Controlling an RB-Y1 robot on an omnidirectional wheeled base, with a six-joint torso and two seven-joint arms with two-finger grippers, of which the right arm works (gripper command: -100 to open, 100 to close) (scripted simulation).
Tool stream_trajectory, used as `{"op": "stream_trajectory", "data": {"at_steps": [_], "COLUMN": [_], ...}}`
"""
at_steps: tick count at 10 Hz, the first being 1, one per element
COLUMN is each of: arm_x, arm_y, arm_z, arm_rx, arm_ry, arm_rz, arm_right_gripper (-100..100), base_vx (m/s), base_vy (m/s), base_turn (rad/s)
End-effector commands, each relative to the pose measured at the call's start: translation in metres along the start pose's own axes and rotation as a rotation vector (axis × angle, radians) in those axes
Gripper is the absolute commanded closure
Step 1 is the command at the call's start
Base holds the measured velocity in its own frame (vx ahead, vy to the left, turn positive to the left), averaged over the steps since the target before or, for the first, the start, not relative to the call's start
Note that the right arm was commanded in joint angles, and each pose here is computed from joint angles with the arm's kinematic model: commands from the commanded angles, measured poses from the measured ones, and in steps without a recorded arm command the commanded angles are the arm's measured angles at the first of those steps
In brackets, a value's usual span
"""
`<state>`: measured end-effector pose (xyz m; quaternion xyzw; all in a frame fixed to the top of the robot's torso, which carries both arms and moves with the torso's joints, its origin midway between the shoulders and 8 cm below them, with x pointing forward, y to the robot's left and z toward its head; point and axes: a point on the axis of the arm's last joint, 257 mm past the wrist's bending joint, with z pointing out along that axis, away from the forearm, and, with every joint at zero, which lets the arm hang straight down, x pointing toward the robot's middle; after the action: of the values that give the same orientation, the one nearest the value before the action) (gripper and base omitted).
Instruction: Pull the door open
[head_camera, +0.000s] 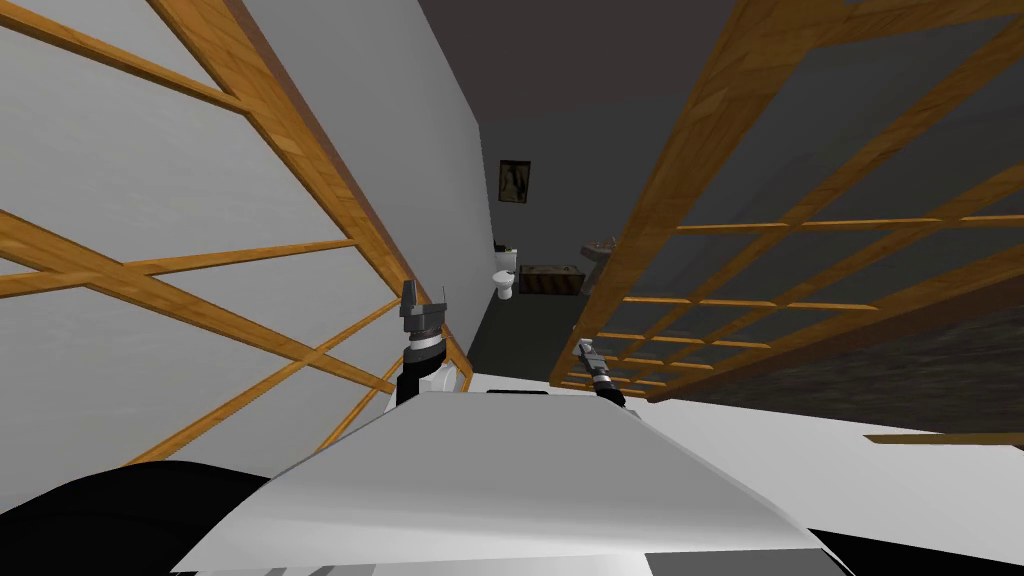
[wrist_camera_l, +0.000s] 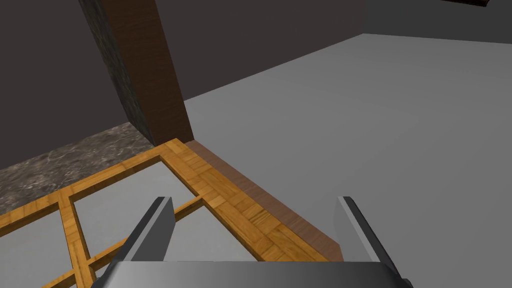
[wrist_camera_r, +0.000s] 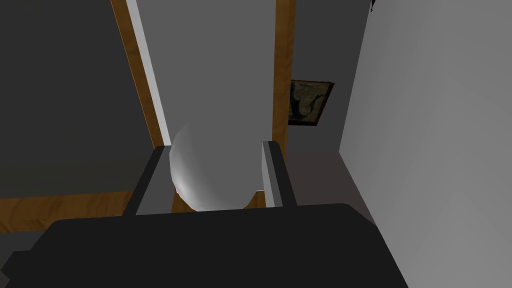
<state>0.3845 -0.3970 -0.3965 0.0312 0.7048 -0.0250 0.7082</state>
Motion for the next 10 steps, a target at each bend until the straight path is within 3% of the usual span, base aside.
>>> {"op": "stream_trajectory", "data": {"at_steps": [1,10], "arm_x": [-0.0003,-0.0038], "arm_y": [0.0003,-0.001], "arm_z": [0.0,0.0042], "arm_rx": [-0.001,0.012], "arm_ry": [-0.001,-0.016], "arm_rz": [0.001,0.193], "arm_right_gripper": [100,100], "base_vx": [0.0,-0.033], "base_vy": [0.0,-0.01], "base_turn": [0.0,0.033]}}
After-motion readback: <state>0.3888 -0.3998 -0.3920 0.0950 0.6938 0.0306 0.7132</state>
